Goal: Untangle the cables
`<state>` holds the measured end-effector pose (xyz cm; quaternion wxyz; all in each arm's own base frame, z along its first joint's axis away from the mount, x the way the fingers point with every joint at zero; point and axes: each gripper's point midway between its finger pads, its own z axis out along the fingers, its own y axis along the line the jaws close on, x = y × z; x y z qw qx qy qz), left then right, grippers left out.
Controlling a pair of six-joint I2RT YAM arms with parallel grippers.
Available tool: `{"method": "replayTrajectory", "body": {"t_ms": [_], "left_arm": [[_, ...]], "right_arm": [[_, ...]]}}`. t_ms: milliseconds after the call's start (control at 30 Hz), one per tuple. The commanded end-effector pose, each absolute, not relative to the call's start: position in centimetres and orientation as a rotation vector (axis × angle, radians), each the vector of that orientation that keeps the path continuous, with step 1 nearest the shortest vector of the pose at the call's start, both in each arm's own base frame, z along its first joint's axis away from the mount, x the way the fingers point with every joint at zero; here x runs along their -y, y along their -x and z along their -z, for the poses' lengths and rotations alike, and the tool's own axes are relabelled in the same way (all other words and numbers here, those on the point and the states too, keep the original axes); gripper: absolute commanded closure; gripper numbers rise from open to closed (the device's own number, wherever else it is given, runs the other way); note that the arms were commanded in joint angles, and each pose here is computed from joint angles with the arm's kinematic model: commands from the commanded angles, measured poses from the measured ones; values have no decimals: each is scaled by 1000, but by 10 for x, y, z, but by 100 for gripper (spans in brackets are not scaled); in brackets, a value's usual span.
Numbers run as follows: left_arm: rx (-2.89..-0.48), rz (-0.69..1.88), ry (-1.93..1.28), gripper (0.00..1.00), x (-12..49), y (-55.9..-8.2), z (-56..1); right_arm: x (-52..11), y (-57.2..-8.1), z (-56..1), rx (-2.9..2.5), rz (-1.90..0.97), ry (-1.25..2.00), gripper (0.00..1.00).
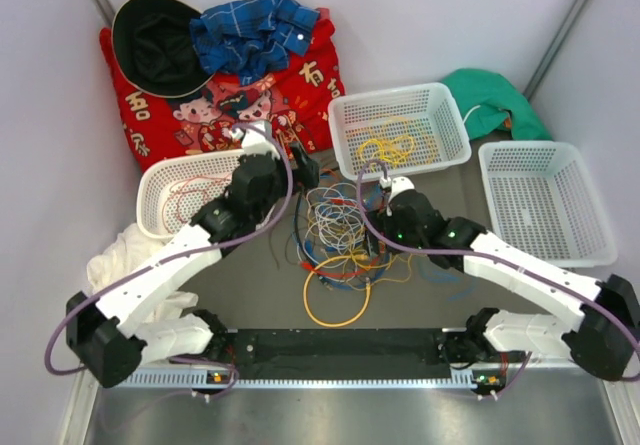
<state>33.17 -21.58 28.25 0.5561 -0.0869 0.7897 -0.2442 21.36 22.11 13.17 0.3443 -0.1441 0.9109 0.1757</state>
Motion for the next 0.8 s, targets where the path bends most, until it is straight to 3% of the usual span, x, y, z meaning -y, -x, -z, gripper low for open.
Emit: {"method": "replayTrajectory", "body": {"t_ms": [0, 200, 300, 400, 433, 500, 567, 767], "left_arm": [[-1981, 586, 219, 1, 199, -286, -246], [-1975, 572, 246, 1, 168, -256, -245], [-1969, 567, 257, 1, 158, -246, -246], [-1970, 563, 267, 1, 151, -240, -241], [-1972, 559, 270, 1, 150, -238, -239], [-1959, 566, 280, 1, 146, -236, -239], [-1946, 564, 289, 1, 143, -235, -239], [-1817, 703, 218, 1, 160, -237, -264]], "right_arm": [[-256, -237, -149, -2269, -574, 341, 16], [-269, -262, -122, -2304, -486, 340, 18], [-277, -271, -103, -2359, -457, 343, 26], [-282, -276, -87, -2417, -428, 344, 61], [-286, -279, -92, -2413, -435, 342, 81], [-288, -279, -102, -2395, -455, 342, 98], [-288, -280, -123, -2355, -478, 332, 100], [-289, -266, -258, -2089, -646, 365, 100]]}}
